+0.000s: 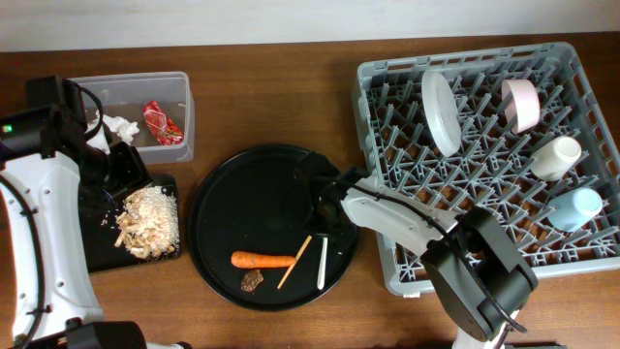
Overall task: Sort waste into correct bins and load items into the dishwasher rack
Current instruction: 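Reach the right gripper to the round tray and grasp the white fork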
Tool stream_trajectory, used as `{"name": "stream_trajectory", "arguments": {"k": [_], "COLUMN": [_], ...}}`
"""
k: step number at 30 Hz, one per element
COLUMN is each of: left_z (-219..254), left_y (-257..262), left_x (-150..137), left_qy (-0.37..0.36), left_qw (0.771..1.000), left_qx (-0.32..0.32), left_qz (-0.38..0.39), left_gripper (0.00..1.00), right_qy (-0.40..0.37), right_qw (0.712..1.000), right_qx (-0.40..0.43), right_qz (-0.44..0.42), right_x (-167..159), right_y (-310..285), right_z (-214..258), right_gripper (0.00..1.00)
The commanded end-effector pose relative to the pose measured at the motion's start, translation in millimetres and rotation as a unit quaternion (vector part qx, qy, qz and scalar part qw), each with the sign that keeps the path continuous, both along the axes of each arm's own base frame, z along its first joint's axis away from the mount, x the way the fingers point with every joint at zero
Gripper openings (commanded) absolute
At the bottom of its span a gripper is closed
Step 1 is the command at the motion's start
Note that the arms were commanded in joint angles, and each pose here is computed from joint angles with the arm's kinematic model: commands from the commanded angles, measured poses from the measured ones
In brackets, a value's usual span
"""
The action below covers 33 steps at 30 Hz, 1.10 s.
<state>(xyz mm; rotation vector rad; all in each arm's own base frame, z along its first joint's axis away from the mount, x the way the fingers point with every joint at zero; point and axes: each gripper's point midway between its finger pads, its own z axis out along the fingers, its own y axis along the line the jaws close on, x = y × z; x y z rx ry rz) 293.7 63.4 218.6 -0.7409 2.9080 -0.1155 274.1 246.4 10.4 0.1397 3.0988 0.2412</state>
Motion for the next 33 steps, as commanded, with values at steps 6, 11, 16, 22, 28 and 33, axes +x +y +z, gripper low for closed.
{"name": "stream_trajectory", "arguments": {"k": [6,11,16,22,28,33], "left_z": [6.8,6.8,6.8,6.7,6.7,6.7], "left_y": [3.5,3.5,3.4,3.3,3.3,3.3], "left_x": [-2.0,-2.0,-2.3,-2.9,-2.9,-2.9], "left_qy": [-0.007,-0.007,-0.007,-0.005,-0.005,-0.005], "left_qw": [1.0,1.0,1.0,1.0,1.0,1.0], "left_qx": [0.013,0.013,0.013,0.013,0.013,0.013], "left_qz": [0.001,0.001,0.001,0.001,0.001,0.001], "left_gripper": [0.63,0.63,0.63,0.63,0.63,0.63], "right_qy": [-0.026,-0.023,-0.015,-0.011,-0.015,-0.016], "right_qw": [0.999,0.999,0.999,0.999,0.999,0.999], "right_qx": [-0.015,-0.018,-0.025,-0.027,-0.029,-0.029], "right_qz": [0.022,0.022,0.023,0.023,0.022,0.023], "right_x": [12.6,10.3,7.4,4.8,5.7,5.6], "right_y": [1.2,-0.8,-3.1,-4.8,-5.6,-5.7], "right_z": [18.5,15.1,3.0,-2.3,-4.5,-4.4], "right_gripper": [0.13,0.18,0.17,0.17,0.12,0.04]}}
